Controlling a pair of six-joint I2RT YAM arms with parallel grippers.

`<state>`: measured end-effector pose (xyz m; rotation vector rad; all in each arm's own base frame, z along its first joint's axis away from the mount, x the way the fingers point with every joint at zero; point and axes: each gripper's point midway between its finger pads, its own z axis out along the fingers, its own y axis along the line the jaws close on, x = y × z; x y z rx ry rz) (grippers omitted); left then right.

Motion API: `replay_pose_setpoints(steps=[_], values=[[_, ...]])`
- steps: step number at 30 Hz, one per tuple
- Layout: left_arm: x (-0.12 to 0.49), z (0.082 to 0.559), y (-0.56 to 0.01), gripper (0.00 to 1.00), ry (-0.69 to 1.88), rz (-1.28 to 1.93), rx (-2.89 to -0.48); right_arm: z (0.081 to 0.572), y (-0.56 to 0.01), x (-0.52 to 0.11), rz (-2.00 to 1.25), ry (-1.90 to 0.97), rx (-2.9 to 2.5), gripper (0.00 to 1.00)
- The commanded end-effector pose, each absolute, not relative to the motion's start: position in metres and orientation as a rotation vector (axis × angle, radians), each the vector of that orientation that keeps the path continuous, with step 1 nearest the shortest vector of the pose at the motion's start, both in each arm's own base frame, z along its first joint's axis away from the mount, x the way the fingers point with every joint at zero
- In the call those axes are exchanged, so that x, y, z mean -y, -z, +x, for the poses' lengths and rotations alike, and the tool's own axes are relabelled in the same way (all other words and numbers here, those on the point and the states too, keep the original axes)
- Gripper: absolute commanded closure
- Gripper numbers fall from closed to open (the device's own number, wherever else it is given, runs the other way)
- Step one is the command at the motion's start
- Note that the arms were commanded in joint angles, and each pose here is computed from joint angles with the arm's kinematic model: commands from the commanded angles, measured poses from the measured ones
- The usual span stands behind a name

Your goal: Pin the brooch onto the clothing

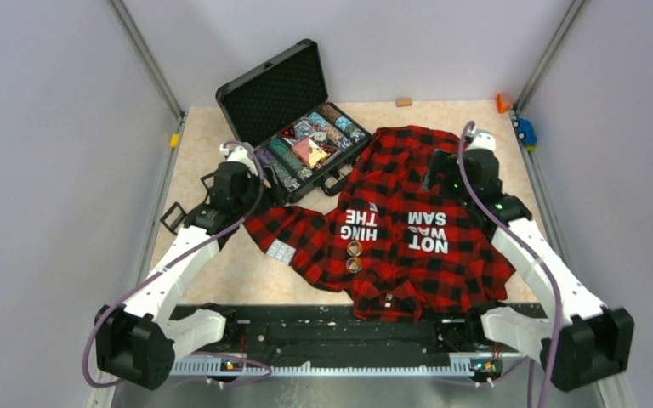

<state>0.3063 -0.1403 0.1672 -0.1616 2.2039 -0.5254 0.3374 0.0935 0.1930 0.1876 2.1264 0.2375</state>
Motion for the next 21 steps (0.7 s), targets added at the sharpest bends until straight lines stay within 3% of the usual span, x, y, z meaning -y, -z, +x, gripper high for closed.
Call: replay_pose_setpoints(steps=[1, 9, 21], values=[[0.106, 0.322, -0.233, 0.19, 0.411, -0.169, -2.050, 0.320, -0.240, -0.067, 0.210, -0.179, -1.958, 0.08], [0.055, 0.305, -0.315, 0.19, 0.160, -0.174, -1.847, 0.293, -0.273, -0.032, 0.215, -0.078, -1.681, 0.07], [0.044, 0.279, -0.291, 0.09, 0.143, -0.126, -1.735, 0.278, -0.250, -0.025, 0.227, -0.078, -1.619, 0.07]])
